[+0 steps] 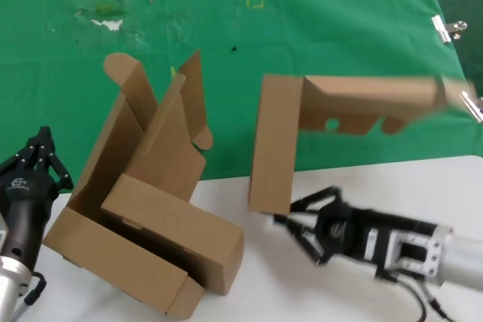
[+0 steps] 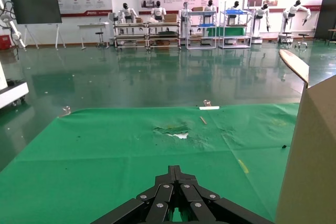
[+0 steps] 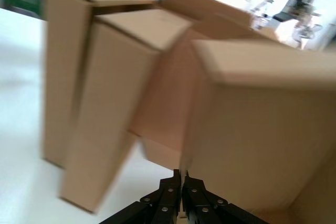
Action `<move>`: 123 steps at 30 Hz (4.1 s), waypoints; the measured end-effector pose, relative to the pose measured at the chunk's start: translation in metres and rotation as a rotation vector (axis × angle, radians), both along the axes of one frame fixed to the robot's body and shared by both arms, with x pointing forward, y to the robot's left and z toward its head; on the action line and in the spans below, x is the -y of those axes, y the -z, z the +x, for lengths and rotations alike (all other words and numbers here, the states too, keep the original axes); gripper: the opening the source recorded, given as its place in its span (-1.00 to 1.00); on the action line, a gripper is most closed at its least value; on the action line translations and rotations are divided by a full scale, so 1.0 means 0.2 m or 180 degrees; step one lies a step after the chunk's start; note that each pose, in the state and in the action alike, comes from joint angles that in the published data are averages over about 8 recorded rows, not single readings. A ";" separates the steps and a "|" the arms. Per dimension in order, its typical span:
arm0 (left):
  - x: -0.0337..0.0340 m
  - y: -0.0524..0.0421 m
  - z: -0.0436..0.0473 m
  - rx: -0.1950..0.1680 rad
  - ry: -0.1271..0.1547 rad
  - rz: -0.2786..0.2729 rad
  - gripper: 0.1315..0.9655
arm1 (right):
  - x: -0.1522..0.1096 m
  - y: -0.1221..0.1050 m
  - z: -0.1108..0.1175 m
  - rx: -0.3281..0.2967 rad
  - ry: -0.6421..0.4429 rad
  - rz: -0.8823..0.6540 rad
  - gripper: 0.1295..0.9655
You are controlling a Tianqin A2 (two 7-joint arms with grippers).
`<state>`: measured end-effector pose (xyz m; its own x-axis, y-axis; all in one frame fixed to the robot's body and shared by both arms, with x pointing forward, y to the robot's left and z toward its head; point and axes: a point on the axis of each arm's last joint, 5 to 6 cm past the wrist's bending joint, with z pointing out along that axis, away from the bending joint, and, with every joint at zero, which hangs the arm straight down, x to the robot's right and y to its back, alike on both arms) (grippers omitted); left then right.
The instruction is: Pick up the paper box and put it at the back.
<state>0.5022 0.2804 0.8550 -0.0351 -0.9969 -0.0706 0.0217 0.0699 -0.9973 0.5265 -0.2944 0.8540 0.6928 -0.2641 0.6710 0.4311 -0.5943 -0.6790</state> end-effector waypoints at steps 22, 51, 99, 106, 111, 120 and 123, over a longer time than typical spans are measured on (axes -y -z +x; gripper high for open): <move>0.000 0.000 0.000 0.0000 0.0000 0.0000 -0.98 | 0.33 -0.60 0.14 -0.0564 0.1023 -0.1109 -0.98; 0.000 0.000 0.000 0.0000 0.0000 0.0000 -0.98 | -0.58 -0.62 0.54 -0.0753 0.1867 -0.2992 -0.98; 0.000 0.000 0.000 0.0000 0.0000 0.0000 -0.98 | -0.74 -0.53 0.50 -0.0753 0.1862 -0.2248 -0.84; 0.000 0.000 0.000 0.0000 0.0000 0.0000 -0.98 | -0.72 -0.54 0.41 -0.0644 0.1875 -0.2021 -0.66; 0.000 0.000 0.000 0.0000 0.0000 0.0000 -0.98 | -0.70 -0.53 0.40 -0.0540 0.1858 -0.1919 -0.41; 0.000 0.000 0.000 0.0000 0.0000 0.0000 -0.98 | -0.55 -0.67 0.27 -0.0126 0.1929 -0.1283 -0.13; 0.000 0.000 0.000 0.0000 0.0000 0.0000 -0.98 | -0.45 -0.71 0.18 0.0004 0.2080 -0.0869 0.06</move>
